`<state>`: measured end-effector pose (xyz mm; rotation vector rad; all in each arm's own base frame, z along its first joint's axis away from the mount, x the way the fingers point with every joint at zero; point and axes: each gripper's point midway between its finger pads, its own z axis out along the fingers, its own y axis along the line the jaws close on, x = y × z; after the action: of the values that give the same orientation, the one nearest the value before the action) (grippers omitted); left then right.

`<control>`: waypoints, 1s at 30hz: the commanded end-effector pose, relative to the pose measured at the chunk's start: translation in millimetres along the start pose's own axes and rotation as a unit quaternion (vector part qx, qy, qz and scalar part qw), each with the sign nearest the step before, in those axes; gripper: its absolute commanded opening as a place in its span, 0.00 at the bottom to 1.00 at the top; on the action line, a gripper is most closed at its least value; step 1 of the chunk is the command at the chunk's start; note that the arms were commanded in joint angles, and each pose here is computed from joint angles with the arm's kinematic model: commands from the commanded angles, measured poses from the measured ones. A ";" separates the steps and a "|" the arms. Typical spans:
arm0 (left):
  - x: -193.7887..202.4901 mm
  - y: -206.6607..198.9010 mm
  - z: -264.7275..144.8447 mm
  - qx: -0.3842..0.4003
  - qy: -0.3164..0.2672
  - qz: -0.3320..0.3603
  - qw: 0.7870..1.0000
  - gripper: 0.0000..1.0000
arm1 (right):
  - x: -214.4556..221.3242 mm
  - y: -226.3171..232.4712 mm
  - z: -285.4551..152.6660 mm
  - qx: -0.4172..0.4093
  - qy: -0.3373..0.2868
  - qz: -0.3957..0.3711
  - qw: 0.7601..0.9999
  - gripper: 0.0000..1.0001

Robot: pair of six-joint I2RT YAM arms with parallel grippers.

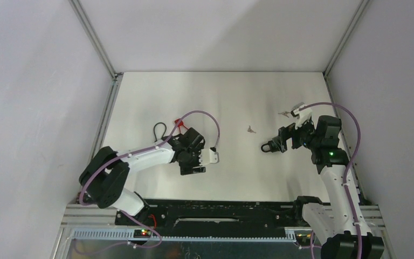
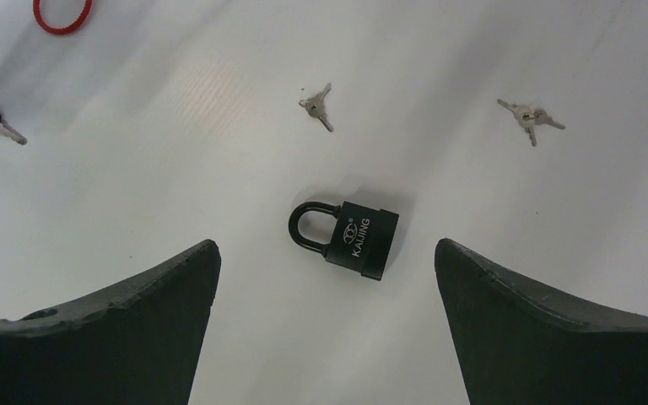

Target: Unlock with the key

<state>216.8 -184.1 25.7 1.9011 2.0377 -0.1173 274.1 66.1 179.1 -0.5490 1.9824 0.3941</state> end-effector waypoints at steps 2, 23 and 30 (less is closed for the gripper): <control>3.5 1.1 16.4 0.003 0.008 0.041 0.999 0.71 | -2.1 2.0 1.5 -0.009 -0.004 -0.007 1.000 1.00; 1.6 1.4 12.2 -0.019 -0.015 0.028 0.999 0.34 | -0.4 4.8 3.5 -0.018 -0.002 -0.006 1.000 1.00; -12.9 7.6 2.9 -0.036 -0.048 0.011 0.998 0.29 | -1.9 9.7 4.6 -0.027 -0.004 -0.007 1.000 1.00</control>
<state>224.3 -189.4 18.3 1.9052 1.9517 -0.0954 273.2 71.8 175.9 -0.5754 1.9850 0.4223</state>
